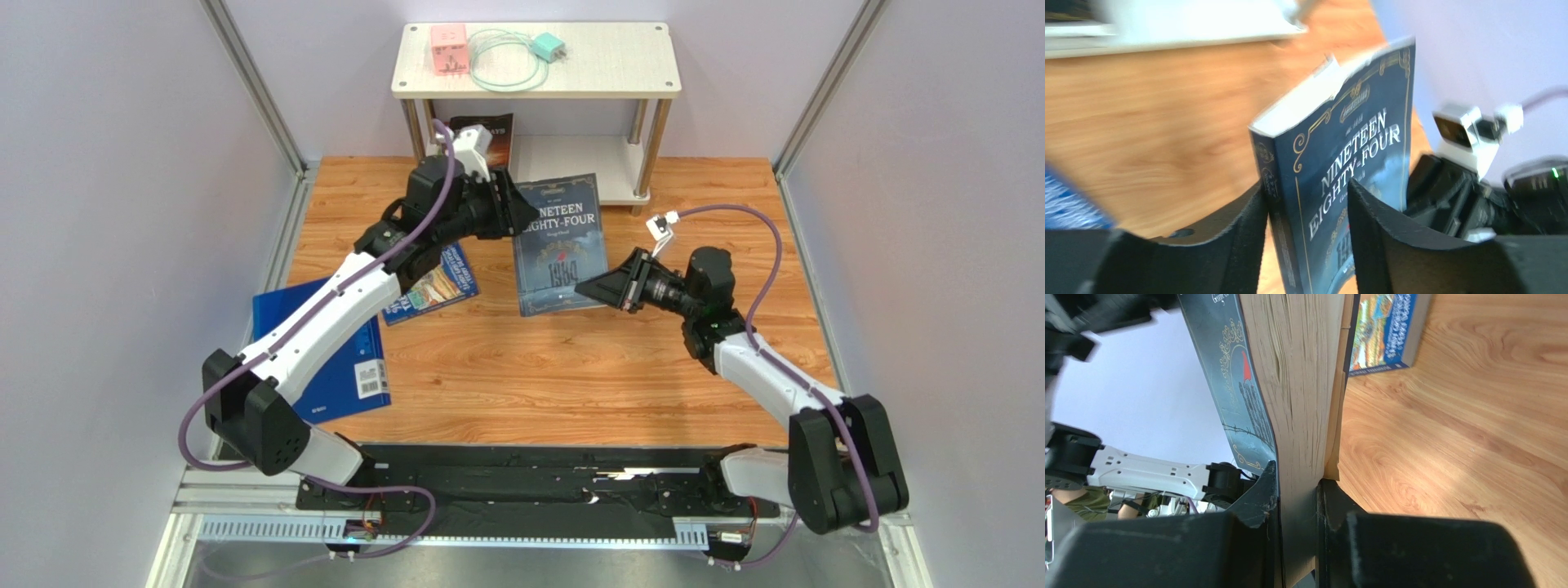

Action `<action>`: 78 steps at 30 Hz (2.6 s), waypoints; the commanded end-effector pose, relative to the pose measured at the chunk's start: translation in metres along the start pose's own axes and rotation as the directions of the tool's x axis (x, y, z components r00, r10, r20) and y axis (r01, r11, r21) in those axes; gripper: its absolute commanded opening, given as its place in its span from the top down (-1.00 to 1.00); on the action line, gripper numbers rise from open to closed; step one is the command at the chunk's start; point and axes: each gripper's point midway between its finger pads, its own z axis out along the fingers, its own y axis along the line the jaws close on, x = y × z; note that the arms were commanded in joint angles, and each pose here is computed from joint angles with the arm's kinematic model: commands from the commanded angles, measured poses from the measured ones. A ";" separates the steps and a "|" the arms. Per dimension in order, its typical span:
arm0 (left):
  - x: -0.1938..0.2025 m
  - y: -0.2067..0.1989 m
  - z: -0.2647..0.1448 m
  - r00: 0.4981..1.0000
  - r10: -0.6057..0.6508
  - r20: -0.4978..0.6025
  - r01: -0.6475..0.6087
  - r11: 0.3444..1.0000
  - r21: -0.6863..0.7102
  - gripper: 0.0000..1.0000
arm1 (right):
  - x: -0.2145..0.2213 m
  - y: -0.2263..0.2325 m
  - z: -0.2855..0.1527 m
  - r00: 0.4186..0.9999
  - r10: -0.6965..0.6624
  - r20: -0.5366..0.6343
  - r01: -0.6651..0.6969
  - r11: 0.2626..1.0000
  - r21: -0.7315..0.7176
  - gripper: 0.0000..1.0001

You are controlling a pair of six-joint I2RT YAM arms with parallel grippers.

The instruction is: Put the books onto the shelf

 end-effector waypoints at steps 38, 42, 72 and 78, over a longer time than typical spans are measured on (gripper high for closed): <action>0.024 0.120 -0.213 0.970 0.131 0.206 0.028 0.778 -0.627 -0.22 | -0.134 -0.031 0.224 0.998 0.058 -0.010 -0.059 0.995 -0.078 1.00; 0.033 0.126 -0.212 0.974 0.125 0.188 0.024 0.772 -0.635 -0.21 | -0.139 -0.038 0.239 0.997 0.078 0.008 -0.077 0.991 -0.105 0.99; 0.066 0.143 -0.199 0.991 0.100 0.092 -0.016 0.758 -0.652 -0.15 | -0.155 -0.083 0.288 0.985 0.164 0.042 -0.164 0.986 -0.005 -0.37; 0.067 0.142 -0.199 0.990 0.099 0.099 -0.012 0.763 -0.646 -0.14 | -0.138 -0.085 0.273 0.987 0.160 -0.001 -0.160 0.986 0.038 -0.39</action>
